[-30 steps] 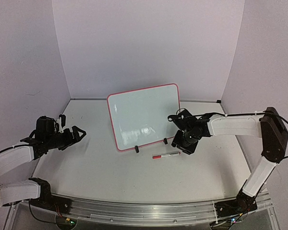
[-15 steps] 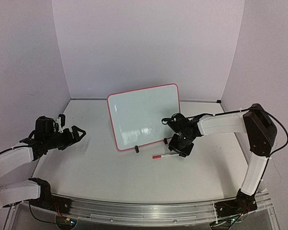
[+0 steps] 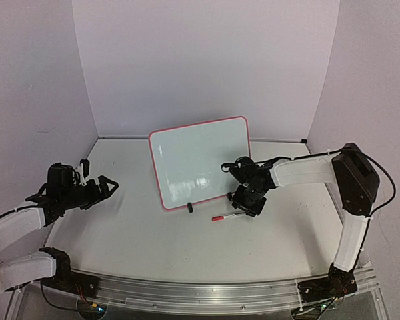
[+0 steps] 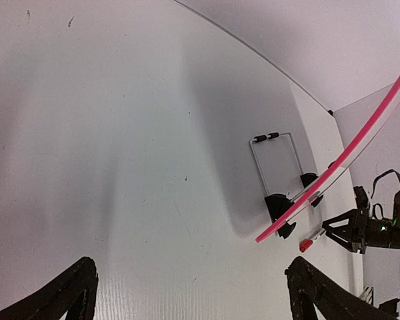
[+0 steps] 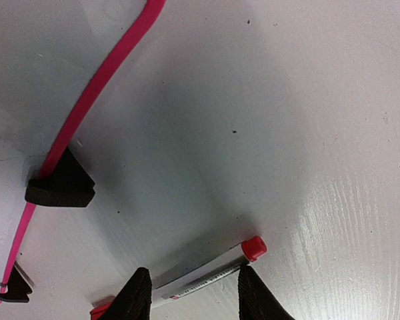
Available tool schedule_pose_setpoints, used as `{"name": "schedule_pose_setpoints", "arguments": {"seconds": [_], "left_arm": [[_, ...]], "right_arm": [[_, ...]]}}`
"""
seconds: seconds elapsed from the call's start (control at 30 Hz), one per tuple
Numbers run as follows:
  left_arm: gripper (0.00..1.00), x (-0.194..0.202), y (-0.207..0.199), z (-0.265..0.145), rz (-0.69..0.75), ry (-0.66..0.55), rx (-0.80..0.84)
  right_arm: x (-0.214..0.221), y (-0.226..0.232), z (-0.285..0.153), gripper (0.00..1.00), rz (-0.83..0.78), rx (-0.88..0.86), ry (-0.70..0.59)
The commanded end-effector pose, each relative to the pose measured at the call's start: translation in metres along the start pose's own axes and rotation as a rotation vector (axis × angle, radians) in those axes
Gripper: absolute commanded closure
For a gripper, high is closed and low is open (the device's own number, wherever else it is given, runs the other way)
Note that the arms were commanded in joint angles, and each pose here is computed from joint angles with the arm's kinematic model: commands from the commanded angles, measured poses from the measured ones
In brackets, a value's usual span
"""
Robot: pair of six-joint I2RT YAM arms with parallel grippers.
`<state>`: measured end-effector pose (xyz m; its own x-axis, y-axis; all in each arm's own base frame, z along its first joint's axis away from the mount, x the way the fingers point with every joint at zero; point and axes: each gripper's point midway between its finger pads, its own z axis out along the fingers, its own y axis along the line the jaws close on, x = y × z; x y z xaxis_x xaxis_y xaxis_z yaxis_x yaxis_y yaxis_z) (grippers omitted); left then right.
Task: Write a sentence on the whiteboard
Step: Pick up the whiteboard marker from the center of the board.
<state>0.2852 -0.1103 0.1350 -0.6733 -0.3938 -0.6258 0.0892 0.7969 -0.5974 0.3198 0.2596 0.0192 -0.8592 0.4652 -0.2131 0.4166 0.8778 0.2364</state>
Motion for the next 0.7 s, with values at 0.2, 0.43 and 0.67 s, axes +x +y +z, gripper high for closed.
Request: {"name": "schedule_pose_setpoints", "arguments": {"seconds": [0.2, 0.43, 0.67], "left_arm": [[0.01, -0.001, -0.002, -0.007, 0.010, -0.016, -0.003], [0.01, -0.001, -0.002, -0.008, 0.013, -0.016, -0.005], [0.03, -0.008, -0.020, -0.017, 0.061, -0.032, 0.066]], "right_arm": [[-0.008, -0.008, 0.007, 0.61, -0.016, 0.055, -0.039], [-0.012, -0.012, 0.009, 0.67, -0.051, 0.087, -0.059], [-0.014, -0.007, 0.011, 0.74, -0.072, 0.087, -0.062]]}}
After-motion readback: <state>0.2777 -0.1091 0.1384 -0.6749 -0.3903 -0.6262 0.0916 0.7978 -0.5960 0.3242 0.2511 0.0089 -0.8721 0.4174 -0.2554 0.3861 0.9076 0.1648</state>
